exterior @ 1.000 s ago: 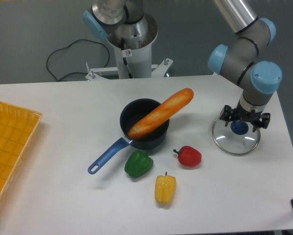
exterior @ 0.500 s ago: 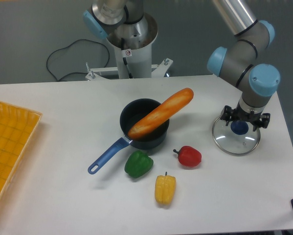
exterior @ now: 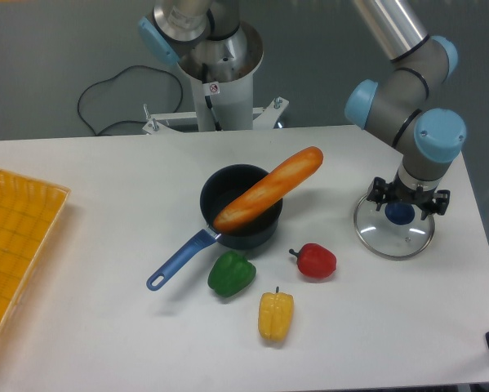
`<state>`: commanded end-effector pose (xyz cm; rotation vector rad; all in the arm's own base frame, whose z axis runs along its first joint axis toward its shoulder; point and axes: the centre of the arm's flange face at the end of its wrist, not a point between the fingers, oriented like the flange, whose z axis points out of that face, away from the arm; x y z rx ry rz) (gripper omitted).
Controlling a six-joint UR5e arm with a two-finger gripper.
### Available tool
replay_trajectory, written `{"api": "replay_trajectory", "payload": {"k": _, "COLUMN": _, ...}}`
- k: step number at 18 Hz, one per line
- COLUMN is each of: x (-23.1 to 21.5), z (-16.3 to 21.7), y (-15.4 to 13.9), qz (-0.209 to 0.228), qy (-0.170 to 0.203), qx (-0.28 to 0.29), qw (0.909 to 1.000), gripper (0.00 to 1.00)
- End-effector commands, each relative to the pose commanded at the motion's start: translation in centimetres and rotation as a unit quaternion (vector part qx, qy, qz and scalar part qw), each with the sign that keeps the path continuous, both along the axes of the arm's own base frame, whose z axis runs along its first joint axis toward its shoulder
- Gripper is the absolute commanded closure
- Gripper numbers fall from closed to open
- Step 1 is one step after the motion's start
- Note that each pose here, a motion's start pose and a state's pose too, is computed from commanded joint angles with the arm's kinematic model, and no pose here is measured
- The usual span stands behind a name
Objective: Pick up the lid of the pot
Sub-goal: 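Close the gripper on the blue knob of the glass lid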
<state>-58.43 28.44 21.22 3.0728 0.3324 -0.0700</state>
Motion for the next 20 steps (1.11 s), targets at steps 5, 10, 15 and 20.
{"api": "replay_trajectory", "payload": {"k": 5, "x": -0.02, "z": -0.08, "y": 0.01, "qz": 0.000, "qy": 0.000, "qx": 0.000, "qw": 1.0000, "gripper": 0.15}}
{"api": "replay_trajectory", "payload": {"k": 10, "x": 0.03, "z": -0.13, "y": 0.40, "qz": 0.006, "qy": 0.001, "qx": 0.001, "qw": 1.0000, "gripper": 0.19}}
{"api": "replay_trajectory", "payload": {"k": 15, "x": 0.06, "z": -0.41, "y": 0.69, "qz": 0.009, "qy": -0.001, "qx": 0.000, "qw": 1.0000, "gripper": 0.22}}
{"api": "replay_trajectory", "payload": {"k": 20, "x": 0.10, "z": -0.41, "y": 0.78, "qz": 0.008, "qy": -0.001, "qx": 0.000, "qw": 1.0000, "gripper": 0.28}}
